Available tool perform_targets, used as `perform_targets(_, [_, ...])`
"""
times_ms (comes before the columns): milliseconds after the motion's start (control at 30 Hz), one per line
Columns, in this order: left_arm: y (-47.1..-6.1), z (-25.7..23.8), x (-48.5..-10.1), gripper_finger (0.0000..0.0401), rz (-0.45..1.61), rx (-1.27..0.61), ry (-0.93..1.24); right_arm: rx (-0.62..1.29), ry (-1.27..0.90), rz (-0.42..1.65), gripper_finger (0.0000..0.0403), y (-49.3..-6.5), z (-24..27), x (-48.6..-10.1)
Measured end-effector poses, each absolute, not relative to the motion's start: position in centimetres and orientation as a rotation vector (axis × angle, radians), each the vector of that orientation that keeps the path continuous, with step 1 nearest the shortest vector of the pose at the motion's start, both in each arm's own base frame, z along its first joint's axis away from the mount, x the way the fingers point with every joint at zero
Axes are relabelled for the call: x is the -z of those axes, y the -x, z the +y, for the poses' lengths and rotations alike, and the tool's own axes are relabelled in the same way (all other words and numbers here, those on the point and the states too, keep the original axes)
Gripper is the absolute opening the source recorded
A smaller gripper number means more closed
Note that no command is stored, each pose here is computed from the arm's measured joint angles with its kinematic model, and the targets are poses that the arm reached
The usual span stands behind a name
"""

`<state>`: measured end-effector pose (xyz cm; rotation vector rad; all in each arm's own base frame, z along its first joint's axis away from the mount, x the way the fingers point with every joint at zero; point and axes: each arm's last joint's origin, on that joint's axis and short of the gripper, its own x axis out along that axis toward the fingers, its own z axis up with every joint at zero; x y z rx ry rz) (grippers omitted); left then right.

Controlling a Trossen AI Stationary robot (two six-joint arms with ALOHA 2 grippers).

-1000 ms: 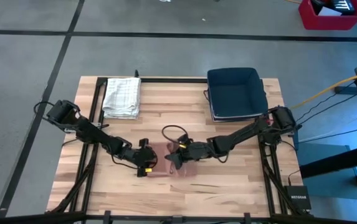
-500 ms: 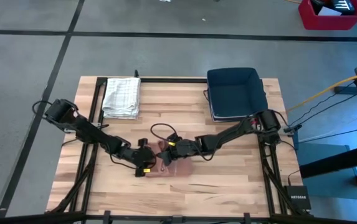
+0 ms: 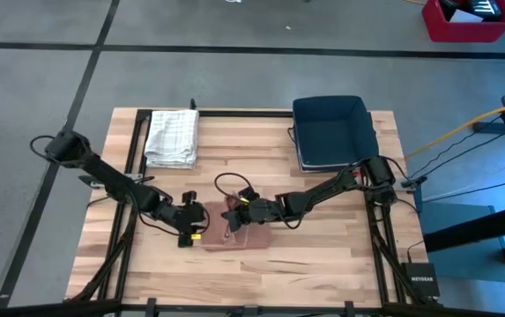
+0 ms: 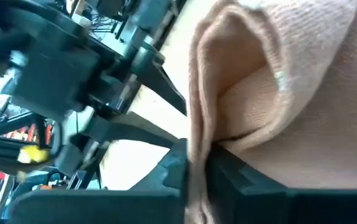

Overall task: Fold towel
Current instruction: Fold the brown towel on the table

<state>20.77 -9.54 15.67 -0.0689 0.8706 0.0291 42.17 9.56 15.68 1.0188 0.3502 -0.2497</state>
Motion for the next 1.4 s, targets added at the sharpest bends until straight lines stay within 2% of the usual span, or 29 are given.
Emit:
perform_targets(300, [-20.0, -9.2, -17.4, 0.013, 0.821, -0.018, 0.095, 0.169, -1.046, 0.459, 0.0171, -42.0, 9.9, -15.3])
perform_targets(500, [-19.3, -8.9, -18.4, 0.013, 0.822, -0.021, 0.111, 0.054, -0.969, 0.493, 0.0221, -42.2, 9.7, -15.5])
perform_targets(600, [-18.9, -8.7, -19.9, 0.013, 0.799, -0.029, 0.153, -0.02, -0.919, 0.559, 0.0228, -41.9, 9.5, -15.8])
perform_targets(733, [-19.6, -8.9, -21.7, 0.013, 0.62, -0.033, 0.214, -0.09, -0.763, 0.544, 0.0229, -41.2, 9.7, -18.1])
perform_targets(967, [-21.8, -10.2, -18.7, 0.013, 0.682, -0.025, 0.152, -0.076, -0.417, 0.506, 0.0229, -39.8, 12.5, -18.0])
perform_targets(1100, [-24.0, -10.5, -16.1, 0.013, 0.682, -0.044, 0.117, 0.04, -0.282, 0.438, 0.023, -38.7, 12.9, -16.6])
perform_targets(1200, [-24.8, -10.7, -13.6, 0.013, 0.747, -0.078, 0.13, 0.043, -0.254, 0.37, 0.023, -38.4, 12.6, -14.9])
perform_targets(1400, [-24.4, -12.2, -10.4, 0.013, 0.847, -0.149, 0.221, 0.021, -0.139, 0.476, 0.023, -38.1, 12.7, -9.1])
